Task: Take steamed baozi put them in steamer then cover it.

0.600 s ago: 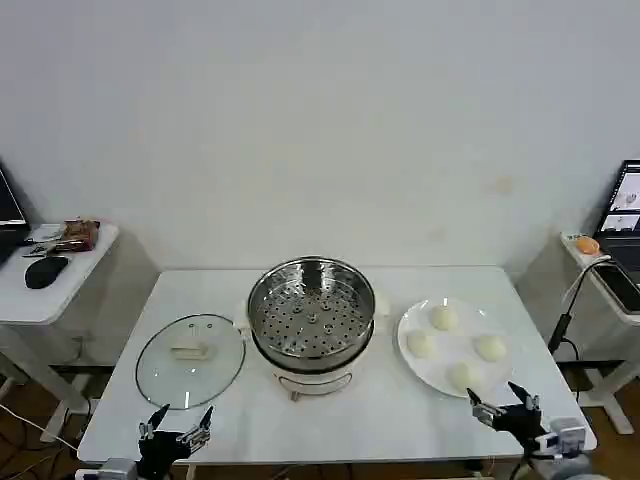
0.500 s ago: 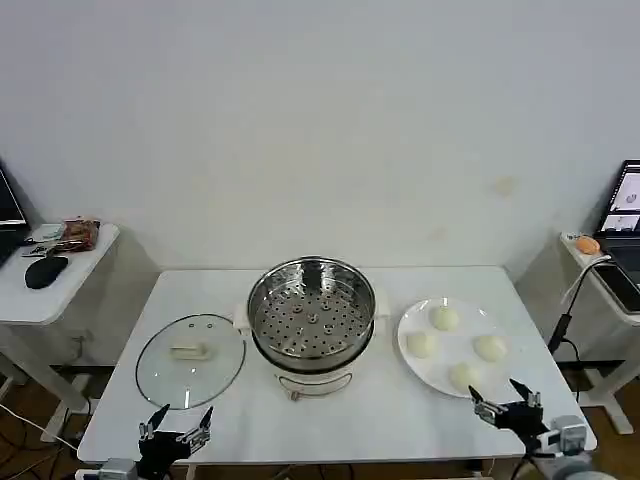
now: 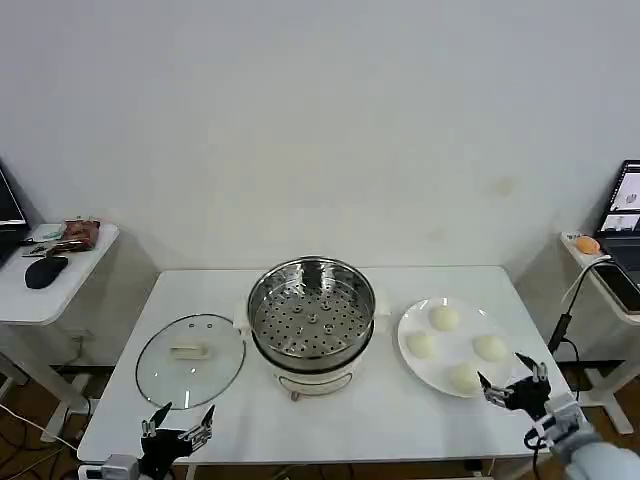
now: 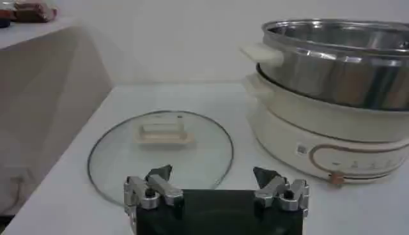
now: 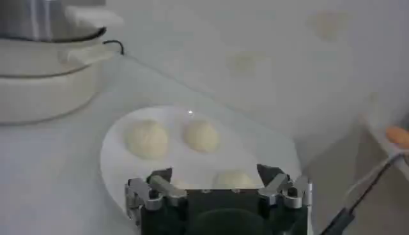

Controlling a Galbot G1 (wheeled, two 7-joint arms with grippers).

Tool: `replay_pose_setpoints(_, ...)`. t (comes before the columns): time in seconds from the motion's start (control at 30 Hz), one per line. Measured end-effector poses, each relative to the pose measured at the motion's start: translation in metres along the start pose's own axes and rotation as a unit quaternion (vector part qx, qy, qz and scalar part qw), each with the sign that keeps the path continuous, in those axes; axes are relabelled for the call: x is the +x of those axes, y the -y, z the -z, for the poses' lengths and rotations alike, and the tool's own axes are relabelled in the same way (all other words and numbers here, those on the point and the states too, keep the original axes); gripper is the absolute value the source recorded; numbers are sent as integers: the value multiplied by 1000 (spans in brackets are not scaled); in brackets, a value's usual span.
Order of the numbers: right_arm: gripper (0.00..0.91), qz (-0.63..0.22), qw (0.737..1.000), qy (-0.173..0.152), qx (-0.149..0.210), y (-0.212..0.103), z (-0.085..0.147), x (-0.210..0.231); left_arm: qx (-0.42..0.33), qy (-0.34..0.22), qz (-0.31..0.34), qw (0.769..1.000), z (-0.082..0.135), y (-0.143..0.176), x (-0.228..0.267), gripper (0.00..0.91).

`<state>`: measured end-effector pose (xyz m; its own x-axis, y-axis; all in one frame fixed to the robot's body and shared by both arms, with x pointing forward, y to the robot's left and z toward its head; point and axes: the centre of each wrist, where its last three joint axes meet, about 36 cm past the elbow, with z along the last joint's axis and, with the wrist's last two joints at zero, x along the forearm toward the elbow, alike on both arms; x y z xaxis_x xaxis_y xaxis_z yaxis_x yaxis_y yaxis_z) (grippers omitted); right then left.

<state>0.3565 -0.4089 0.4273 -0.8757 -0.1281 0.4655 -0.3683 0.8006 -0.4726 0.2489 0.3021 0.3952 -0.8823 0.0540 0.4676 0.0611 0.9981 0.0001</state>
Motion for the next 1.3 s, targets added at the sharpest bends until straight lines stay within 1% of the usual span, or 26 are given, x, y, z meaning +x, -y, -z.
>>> replay_pose_setpoints(0.3, 907, 40, 994, -7, 98, 40, 15, -40, 3, 0, 1, 1000, 3, -2, -6, 907)
replay_pose_setpoints(0.57, 907, 83, 982, -20, 168, 65, 30, -83, 3, -1, 2, 1000, 3, -4, -9, 907)
replay_pose_setpoints(0.83, 907, 132, 966, -39, 217, 79, 51, -128, 3, -5, 3, 1000, 2, -4, -6, 907)
replay_pose_setpoints(1.1, 907, 176, 948, -51, 260, 92, 78, -170, 7, -3, 2, 1000, 4, -1, -4, 907)
replay_pose_setpoints(1.3, 907, 219, 930, -64, 290, 97, 99, -201, 10, -2, 3, 1000, 5, -1, -4, 907)
